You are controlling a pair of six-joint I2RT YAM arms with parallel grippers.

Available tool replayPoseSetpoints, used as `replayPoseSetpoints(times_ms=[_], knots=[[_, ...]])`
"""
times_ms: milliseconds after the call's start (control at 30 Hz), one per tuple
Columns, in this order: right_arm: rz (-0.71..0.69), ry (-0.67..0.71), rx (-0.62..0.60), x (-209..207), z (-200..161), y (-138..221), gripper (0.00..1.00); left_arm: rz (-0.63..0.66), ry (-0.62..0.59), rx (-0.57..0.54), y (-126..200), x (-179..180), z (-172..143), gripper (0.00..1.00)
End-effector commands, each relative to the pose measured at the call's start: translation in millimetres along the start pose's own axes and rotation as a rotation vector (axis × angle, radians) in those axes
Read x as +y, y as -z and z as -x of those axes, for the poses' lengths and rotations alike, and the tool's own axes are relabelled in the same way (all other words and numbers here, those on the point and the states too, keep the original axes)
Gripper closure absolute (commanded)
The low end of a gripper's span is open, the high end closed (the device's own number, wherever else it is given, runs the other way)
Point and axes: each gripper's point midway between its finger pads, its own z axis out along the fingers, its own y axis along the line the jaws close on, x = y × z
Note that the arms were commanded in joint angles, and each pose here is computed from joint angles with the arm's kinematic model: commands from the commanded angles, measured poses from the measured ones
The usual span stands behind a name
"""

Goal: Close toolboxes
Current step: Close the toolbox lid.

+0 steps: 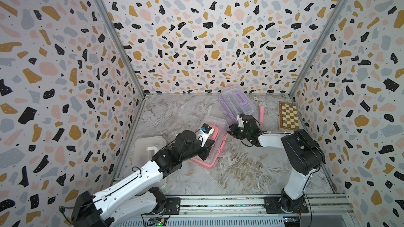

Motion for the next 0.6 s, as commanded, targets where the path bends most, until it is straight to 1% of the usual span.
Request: replayPoseSetpoints(times_ms=[0,100,167,200,233,400,467,533,567], knots=[[0.012,-0.045,0.117,-2.3,-30.6,3.8,0.68,-0.037,0.006,-0.045,3.7,-8.1,9.5,0.83],[0.009,-0.041,0.114,-1.5,-32.2,9.2,0.68,-0.015,0.018,-0.073,6.2,-4.6,14.9,0.75],[0.004,-0.032,0.114,-0.2,-33.0,14.4,0.68,0.017,0.038,-0.084,5.9,1.3,16.1,0.67],[-0.003,-0.024,0.116,0.2,-34.2,17.6,0.67,0.037,0.044,-0.088,5.1,4.9,16.5,0.59],[-0.011,-0.014,0.115,0.2,-34.4,21.2,0.67,0.061,0.057,-0.091,4.4,9.3,16.5,0.48],[-0.049,0.070,0.097,6.4,-30.1,39.4,0.62,0.156,0.113,-0.086,0.2,31.3,16.8,0.17],[-0.067,0.112,0.092,9.2,-27.6,46.1,0.59,0.181,0.145,-0.081,0.1,39.5,17.4,0.11],[-0.098,0.161,0.093,9.9,-25.4,54.0,0.55,0.219,0.185,-0.079,0.2,50.5,15.4,0.01],[-0.116,0.182,0.090,10.3,-23.8,58.2,0.52,0.236,0.206,-0.078,0.5,56.2,13.5,0.01]])
